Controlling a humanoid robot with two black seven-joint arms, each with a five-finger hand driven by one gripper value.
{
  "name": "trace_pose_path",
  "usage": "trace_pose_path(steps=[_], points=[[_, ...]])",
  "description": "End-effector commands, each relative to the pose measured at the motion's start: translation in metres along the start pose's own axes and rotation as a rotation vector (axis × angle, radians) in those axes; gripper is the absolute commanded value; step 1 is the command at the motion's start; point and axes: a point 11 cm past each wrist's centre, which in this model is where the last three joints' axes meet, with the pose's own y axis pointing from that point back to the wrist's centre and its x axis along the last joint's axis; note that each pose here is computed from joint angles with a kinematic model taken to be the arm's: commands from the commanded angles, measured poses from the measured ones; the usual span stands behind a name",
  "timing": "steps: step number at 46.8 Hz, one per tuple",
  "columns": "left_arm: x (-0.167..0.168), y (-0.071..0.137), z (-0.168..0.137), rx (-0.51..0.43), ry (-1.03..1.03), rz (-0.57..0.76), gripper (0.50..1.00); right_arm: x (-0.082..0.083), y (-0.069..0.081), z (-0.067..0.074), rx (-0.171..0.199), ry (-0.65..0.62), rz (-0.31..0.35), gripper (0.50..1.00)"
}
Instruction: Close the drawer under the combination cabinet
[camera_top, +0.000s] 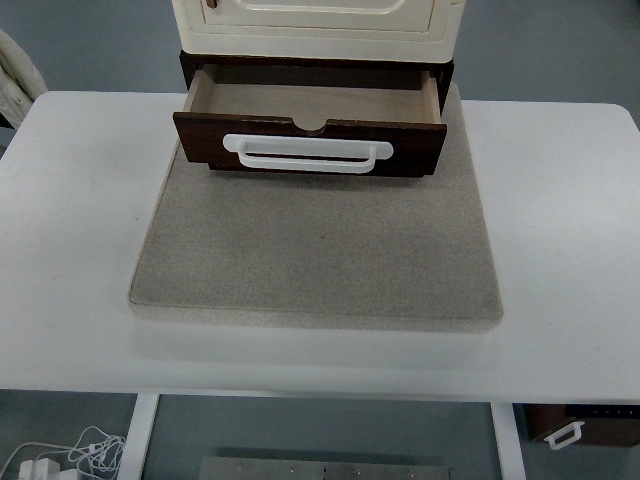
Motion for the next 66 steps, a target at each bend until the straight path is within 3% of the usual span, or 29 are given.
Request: trace_pose_path(steps=[1, 13, 31, 52, 66], points=[[-0.023, -0.003, -0.005, 0.018, -0.048, -0.067, 0.999, 0.0, 0.0, 0.0, 0.0, 0.001, 0.0, 0.952], [-0.089, -0.002, -0.039, 0.118, -0.136, -0.262, 0.996, 0.0, 0.0, 0.0, 0.0, 0.0, 0.0, 0.952], [-0.176, 0.03, -0.107, 0.312, -0.27, -0.571, 0.999, 0.0, 0.0, 0.0, 0.0, 0.0, -0.001, 0.952], [-0.214, 0.087, -0.193, 0.587, -0.484, -0.871, 0.996, 0.0, 0.0, 0.0, 0.0, 0.0, 0.0, 0.952], [-0.204, 0.13, -0.245, 0.86, -0.597, -0.987, 0.996, 0.0, 0.0, 0.0, 0.0, 0.0, 0.002, 0.952]])
